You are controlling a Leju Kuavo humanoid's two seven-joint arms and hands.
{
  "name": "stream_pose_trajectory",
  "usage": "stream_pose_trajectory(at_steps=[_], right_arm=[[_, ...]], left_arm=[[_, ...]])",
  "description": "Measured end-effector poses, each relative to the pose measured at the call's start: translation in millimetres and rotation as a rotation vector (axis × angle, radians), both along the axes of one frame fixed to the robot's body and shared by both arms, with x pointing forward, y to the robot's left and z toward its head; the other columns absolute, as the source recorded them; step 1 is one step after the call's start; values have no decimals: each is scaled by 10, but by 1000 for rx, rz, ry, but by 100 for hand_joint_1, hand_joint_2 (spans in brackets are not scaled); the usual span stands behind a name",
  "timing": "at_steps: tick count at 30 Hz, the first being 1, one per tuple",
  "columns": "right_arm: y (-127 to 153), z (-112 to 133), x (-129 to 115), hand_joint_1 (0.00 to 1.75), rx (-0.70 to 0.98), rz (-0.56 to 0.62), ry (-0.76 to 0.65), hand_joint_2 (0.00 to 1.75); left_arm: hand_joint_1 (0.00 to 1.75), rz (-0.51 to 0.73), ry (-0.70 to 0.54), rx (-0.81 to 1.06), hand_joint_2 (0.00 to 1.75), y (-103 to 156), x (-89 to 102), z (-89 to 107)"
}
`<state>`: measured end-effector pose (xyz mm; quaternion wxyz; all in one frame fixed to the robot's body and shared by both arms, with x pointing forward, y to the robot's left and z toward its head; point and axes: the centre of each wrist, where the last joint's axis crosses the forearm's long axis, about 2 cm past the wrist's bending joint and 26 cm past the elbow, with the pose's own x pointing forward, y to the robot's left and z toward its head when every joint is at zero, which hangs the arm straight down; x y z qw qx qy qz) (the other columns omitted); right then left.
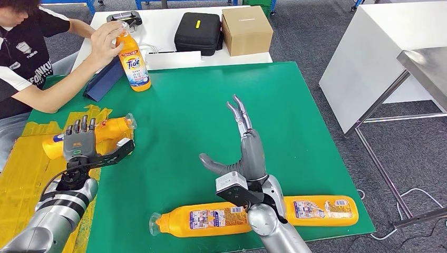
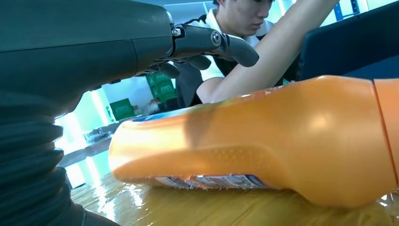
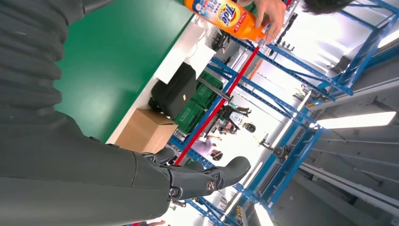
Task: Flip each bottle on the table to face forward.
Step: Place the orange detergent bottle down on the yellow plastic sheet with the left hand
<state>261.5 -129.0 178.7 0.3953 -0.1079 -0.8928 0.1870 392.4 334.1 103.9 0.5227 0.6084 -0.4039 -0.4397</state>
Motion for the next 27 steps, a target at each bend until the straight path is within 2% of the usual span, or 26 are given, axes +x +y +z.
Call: stream_pose_trajectory(at_steps=[9, 16, 19, 23, 27], right_arm=[[4, -7, 1, 0, -24, 4, 17, 175], [18, -64, -23, 0, -110, 106, 74, 175], [23, -106, -52, 0, -153, 192, 85, 175], [-9, -244, -146, 0, -244, 356, 119, 175], [-112, -421, -249, 0, -338, 489, 181, 175]], left_arm=[[0, -9, 11, -56, 175, 12, -9, -23], [0, -171, -79, -331, 175, -41, -84, -41], [0, -298, -146, -561, 175, -96, -167, -54], [0, -494, -356, -973, 175, -253, -401, 10], [0, -601, -503, -1148, 175, -364, -600, 205]])
